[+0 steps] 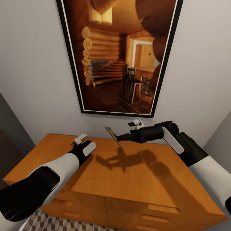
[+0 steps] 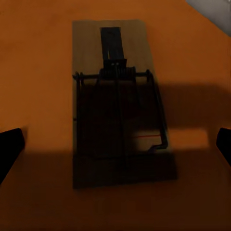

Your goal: Take the four mousetraps from the cabinet in the bathroom and place them on the bathroom floor. Make sure all four end up on the same floor surface, and ensure that at least two of them are either under or directly next to the same bathroom sink.

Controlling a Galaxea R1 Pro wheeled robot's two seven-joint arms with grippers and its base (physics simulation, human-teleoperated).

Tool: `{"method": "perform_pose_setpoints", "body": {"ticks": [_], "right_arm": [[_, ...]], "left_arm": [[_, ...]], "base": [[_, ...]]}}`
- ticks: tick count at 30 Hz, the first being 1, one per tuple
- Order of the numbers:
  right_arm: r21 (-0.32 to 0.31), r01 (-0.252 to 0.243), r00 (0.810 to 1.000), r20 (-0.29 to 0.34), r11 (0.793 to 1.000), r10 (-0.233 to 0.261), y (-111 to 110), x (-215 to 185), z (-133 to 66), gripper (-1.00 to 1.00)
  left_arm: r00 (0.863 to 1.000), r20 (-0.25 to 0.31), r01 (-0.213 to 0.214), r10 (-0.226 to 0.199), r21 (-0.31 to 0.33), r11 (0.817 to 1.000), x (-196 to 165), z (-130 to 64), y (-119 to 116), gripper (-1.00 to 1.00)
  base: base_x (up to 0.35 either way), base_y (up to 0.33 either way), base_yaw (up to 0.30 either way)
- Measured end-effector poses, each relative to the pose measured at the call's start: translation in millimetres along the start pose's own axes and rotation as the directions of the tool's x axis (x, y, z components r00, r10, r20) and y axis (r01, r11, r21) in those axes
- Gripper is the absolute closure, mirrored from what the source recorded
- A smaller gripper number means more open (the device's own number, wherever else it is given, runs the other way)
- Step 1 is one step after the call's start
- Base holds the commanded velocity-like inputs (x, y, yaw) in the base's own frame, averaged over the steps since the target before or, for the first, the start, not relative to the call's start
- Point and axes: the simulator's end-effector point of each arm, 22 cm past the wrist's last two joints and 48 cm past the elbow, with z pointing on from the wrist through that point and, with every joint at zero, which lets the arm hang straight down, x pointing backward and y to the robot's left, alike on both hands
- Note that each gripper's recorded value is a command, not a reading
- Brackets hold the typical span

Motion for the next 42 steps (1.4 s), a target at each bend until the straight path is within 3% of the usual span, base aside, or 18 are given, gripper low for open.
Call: {"method": "perform_pose_setpoints", "body": {"ticks": [6,15,16,18,35,38,39,42], "right_arm": [[0.0,0.0,1.0,0.0,1.0,0.0,0.3,0.2,0.1,1.0],[0.0,0.0,1.0,0.0,1.0,0.0,0.2,0.2,0.0,1.0],[0.0,0.0,1.0,0.0,1.0,0.0,0.2,0.1,0.0,1.0],[0.0,0.001,1.0,0.0,1.0,-0.001,0.6,0.1,0.1,1.0],[0.0,-0.001,1.0,0.0,1.0,0.001,0.0,0.3,-0.6,1.0],[0.0,-0.002,1.0,0.001,1.0,0.002,-0.3,0.2,-0.7,1.0],[0.0,-0.002,1.0,0.001,1.0,0.002,-0.6,0.2,-0.8,1.0],[0.0,-0.003,1.0,0.001,1.0,0.003,-0.7,0.2,-0.6,1.0]], "left_arm": [[1.0,0.017,-0.01,0.011,-0.011,1.0,-1.9,3.3,6.1,-1.0],[1.0,0.028,0.007,-0.006,-0.015,1.0,-3.8,4.5,8.1,-1.0],[1.0,0.029,0.006,-0.005,-0.015,1.0,-3.8,4.6,8.1,1.0],[0.999,0.041,-0.01,0.012,-0.034,0.999,-4.1,6.9,15.3,1.0],[0.999,0.04,-0.006,0.006,-0.021,1.0,-4.2,5.9,10.8,1.0],[0.999,0.029,0.021,-0.02,-0.019,1.0,-4.8,4.9,8.9,1.0],[0.999,0.016,0.049,-0.049,-0.01,0.999,-5.7,2.7,4.5,1.0],[0.997,0.026,0.075,-0.076,0.032,0.997,-16.5,-7.5,-13.4,1.0]], "base": [[0.0,0.0,0.0],[0.0,0.0,0.0],[0.0,0.0,0.0],[0.0,0.0,0.0],[0.0,0.0,0.0],[0.0,0.0,0.0],[0.0,0.0,0.0],[0.0,0.0,0.0]]}}
